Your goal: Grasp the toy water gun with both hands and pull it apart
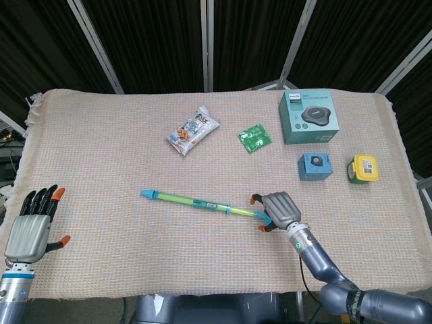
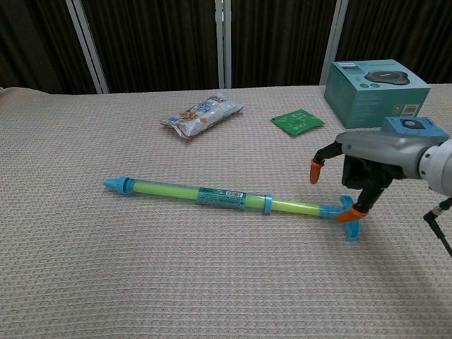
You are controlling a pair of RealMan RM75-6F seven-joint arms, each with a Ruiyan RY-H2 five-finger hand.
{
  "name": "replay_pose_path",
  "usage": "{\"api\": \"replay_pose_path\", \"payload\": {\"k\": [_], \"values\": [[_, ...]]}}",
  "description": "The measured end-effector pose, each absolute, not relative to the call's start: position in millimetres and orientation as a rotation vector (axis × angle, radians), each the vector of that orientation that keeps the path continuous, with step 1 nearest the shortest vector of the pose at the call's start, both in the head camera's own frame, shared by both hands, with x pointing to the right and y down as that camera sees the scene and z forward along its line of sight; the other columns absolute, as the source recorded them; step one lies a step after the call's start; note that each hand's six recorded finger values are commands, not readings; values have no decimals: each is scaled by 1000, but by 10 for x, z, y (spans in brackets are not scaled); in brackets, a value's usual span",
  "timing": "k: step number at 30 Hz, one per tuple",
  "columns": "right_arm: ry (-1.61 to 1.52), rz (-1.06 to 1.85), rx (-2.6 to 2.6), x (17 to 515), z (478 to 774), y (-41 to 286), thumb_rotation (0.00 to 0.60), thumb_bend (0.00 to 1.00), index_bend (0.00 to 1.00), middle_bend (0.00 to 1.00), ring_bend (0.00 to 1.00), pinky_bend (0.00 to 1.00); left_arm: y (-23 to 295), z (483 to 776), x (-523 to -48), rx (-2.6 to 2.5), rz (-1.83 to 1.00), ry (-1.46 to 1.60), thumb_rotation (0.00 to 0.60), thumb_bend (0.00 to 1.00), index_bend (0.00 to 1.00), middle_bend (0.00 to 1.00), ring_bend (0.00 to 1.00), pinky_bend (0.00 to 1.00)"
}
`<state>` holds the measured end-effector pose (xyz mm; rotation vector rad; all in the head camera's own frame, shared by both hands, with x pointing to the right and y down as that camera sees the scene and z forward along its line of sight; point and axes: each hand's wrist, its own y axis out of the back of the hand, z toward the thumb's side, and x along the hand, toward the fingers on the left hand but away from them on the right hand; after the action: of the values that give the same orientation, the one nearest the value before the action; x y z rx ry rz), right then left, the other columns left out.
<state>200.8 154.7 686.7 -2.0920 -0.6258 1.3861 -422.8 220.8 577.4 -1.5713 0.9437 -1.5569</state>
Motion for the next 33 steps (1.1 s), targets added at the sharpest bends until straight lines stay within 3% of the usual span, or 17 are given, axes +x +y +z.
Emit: {"api": "replay_pose_path", "payload": {"k": [15,33], "values": [[-578,1437,-2003,1786,7054,1572,600,186,475,1000,1000,1000,2209,5751,-4225,-1575,-1551,950,600,0,0,0,0,0],[-550,1507,-1923,1875,7274,1634,600,204,509,1000,1000,1000,2201,5742,-4231,-1578,-1552,955,600,0,0,0,0,0]]}}
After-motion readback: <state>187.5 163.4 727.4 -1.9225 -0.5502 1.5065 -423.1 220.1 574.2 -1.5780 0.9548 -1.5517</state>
